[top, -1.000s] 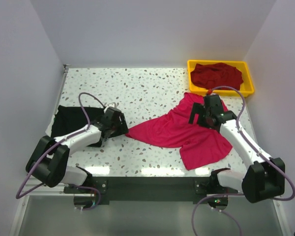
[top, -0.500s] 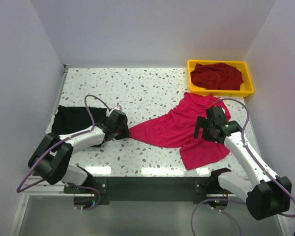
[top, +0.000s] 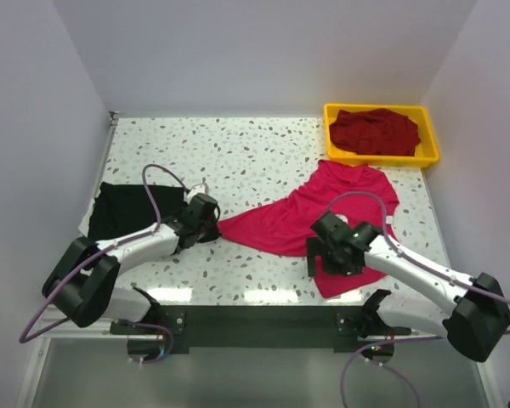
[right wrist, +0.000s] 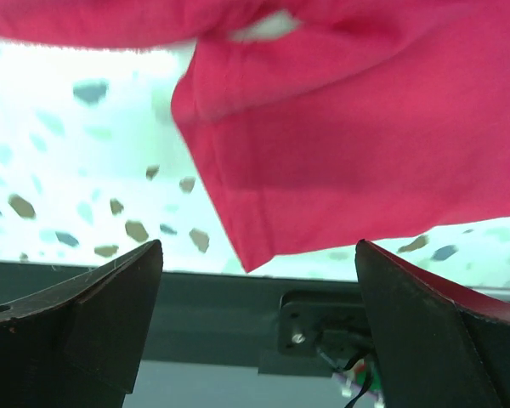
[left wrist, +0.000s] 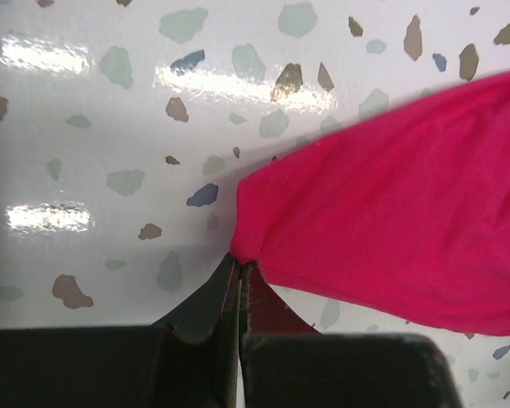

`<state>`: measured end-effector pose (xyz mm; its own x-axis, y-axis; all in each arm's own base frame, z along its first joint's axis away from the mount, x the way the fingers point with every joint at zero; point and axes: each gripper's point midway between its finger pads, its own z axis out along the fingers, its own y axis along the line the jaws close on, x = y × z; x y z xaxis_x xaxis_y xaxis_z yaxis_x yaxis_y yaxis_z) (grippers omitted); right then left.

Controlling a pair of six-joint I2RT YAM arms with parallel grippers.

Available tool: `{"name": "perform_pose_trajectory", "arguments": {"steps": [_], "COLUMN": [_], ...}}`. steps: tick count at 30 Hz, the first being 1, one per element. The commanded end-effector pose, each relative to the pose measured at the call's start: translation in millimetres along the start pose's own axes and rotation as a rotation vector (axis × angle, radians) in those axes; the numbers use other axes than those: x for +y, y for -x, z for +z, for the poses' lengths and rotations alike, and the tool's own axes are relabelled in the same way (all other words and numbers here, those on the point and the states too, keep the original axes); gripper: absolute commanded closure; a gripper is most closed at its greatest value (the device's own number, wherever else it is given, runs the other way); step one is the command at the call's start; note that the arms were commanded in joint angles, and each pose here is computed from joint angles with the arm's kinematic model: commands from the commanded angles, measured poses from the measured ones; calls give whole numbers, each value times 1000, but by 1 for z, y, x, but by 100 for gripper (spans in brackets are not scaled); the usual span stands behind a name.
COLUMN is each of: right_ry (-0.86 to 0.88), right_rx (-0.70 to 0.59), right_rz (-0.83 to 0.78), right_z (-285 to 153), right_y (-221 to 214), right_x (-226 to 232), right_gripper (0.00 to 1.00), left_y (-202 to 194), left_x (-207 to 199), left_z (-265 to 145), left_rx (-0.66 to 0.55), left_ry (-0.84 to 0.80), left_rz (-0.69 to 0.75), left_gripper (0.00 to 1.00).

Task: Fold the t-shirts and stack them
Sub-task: Flatten the tshirt out

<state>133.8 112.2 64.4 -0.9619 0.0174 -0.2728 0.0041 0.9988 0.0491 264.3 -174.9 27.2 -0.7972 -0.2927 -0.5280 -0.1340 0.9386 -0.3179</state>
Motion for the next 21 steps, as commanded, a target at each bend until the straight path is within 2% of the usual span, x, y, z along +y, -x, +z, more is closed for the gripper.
{"name": "perform_pose_trajectory", "arguments": {"steps": [1, 4, 5, 6, 14, 17, 21], "right_ry": [-45, -55, -25, 15, 24, 42, -5], "right_rx": [68, 65, 52, 85, 154, 173, 196], "right_rz": [32, 22, 27, 25, 24, 22, -1], "right_z": [11, 24, 27, 27, 15, 23, 37], "right_y": [-28, -28, -23, -29, -58, -66, -70], "right_x": [7, 9, 17, 26, 21, 21, 16], "right_gripper": [2, 8, 16, 27, 30, 39, 41], "left_y": [18, 16, 15, 15, 17, 20, 19], "left_x": [4, 4, 3, 2, 4, 4, 2], "left_z": [-8, -9, -9, -9, -10, -11, -11], "left_rx": [-98, -94, -94, -93, -100, -108, -104], "left_ry": [13, 6, 0, -6, 10, 11, 4], "left_rz": [11, 8, 7, 5, 1, 0, -5], "left_gripper": [100, 100, 100, 100, 100, 100, 100]}}
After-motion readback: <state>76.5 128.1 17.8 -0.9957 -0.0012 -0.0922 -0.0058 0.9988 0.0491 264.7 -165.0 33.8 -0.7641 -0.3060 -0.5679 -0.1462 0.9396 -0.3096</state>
